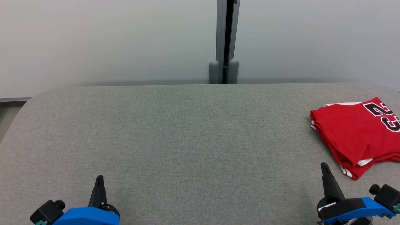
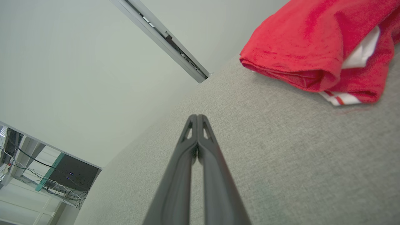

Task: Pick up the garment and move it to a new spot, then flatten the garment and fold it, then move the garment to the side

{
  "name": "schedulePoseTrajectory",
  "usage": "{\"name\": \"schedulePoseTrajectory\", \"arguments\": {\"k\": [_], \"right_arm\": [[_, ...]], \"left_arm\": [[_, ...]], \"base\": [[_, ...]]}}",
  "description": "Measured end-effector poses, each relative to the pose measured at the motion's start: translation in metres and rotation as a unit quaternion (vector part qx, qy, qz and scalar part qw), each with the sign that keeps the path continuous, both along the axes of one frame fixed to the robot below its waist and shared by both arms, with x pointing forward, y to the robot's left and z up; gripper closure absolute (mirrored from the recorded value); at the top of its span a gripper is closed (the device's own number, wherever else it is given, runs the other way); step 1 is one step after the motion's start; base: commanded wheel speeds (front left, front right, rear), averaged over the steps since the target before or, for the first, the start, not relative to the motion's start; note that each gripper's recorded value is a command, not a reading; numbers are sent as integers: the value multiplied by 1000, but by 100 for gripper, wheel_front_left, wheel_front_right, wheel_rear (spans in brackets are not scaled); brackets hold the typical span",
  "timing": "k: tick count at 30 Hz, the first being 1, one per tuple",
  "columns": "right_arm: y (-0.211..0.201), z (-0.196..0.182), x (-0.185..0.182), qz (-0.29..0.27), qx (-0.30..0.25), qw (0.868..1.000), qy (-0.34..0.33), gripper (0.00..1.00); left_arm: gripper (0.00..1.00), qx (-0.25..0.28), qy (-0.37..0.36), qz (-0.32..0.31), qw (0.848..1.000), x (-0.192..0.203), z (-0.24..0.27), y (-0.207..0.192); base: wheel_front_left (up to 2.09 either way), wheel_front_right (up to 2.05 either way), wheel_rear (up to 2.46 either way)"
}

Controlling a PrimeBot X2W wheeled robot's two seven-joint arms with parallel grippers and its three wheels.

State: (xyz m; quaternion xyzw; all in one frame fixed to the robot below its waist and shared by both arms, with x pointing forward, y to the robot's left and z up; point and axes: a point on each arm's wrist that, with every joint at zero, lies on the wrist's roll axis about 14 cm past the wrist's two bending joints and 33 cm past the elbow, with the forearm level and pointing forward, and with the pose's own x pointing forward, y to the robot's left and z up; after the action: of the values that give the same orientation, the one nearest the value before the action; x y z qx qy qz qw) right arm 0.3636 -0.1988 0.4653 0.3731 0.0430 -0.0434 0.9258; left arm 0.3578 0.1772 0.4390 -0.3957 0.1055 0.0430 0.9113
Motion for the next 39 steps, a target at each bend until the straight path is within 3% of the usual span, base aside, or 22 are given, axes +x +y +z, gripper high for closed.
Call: {"name": "schedulePoseTrajectory", "arguments": {"k": [18, 39], "right_arm": [[-2, 7, 6, -11, 104, 994, -7, 100], [-2, 17, 13, -15, 216, 976, -23, 100]], "left_arm": [[100, -99, -12, 20, 995, 8, 11, 4], [100, -203, -37, 38, 978, 17, 28, 11]], "base": [[0, 0, 0], [0, 0, 0]]}}
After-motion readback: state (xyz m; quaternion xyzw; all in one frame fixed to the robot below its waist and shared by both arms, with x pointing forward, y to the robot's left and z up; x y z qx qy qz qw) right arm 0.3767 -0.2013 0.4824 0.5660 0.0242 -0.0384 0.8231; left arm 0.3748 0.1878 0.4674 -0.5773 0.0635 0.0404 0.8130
